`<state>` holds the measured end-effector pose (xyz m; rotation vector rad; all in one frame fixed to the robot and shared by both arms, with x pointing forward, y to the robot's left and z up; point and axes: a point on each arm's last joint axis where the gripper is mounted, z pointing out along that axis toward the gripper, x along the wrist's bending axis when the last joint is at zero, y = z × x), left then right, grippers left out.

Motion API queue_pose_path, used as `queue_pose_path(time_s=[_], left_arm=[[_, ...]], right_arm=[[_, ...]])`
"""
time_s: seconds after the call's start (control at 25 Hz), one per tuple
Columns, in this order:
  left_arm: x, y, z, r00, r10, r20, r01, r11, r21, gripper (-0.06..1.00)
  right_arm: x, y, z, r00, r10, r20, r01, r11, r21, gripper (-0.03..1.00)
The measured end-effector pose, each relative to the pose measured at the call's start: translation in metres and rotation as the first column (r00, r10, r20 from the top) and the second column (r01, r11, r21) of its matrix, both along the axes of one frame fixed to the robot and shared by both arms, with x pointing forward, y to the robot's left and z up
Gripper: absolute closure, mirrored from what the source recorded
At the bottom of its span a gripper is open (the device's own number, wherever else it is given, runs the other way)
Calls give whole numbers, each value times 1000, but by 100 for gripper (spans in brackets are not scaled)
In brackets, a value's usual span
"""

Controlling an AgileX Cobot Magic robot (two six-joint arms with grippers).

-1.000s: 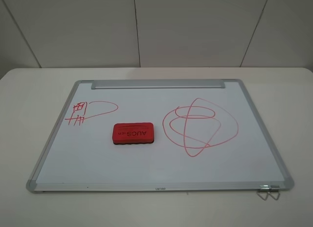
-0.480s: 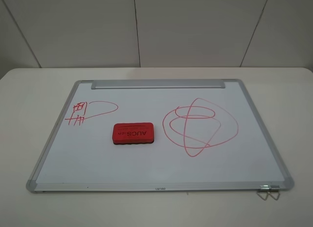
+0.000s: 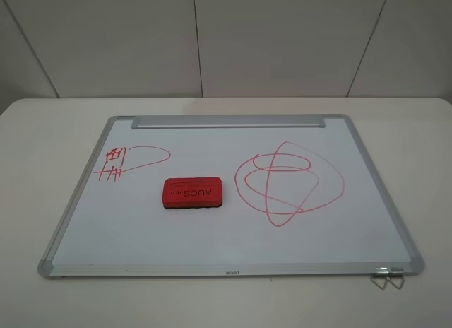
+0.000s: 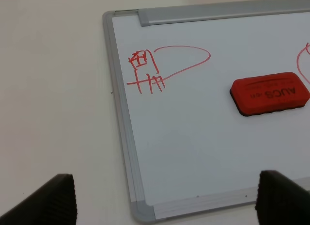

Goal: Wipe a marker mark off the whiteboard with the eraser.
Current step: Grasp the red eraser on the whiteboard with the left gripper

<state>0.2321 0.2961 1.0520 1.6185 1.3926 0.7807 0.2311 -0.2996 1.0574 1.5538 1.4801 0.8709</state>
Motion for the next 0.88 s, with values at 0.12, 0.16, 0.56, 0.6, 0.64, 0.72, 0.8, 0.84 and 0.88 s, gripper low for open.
queue_pose_path(time_s=[0.12,0.16,0.56,0.6,0.64,0.72,0.8,0.84,0.88], left_arm=[[0,0,0,1000,0,0,0,1000,0,20],[0,0,0,1000,0,0,0,1000,0,20],[98,-18,18,924,-170,-342,253,943,218,20],[98,-18,18,924,-170,-342,253,943,218,20],[114,-22,19,899,-201,-389,302,928,220,20],[147,-30,20,848,-259,-463,394,892,223,20],[185,-37,20,796,-300,-525,468,856,220,20],[201,-40,18,775,-316,-547,499,838,223,20],[220,-42,17,755,-326,-568,522,824,221,20]], right_arm=[[0,0,0,1000,0,0,0,1000,0,26],[0,0,0,1000,0,0,0,1000,0,26],[0,0,0,1000,0,0,0,1000,0,26],[0,0,0,1000,0,0,0,1000,0,26],[0,0,0,1000,0,0,0,1000,0,26],[0,0,0,1000,0,0,0,1000,0,26],[0,0,0,1000,0,0,0,1000,0,26],[0,0,0,1000,0,0,0,1000,0,26],[0,0,0,1000,0,0,0,1000,0,26]])
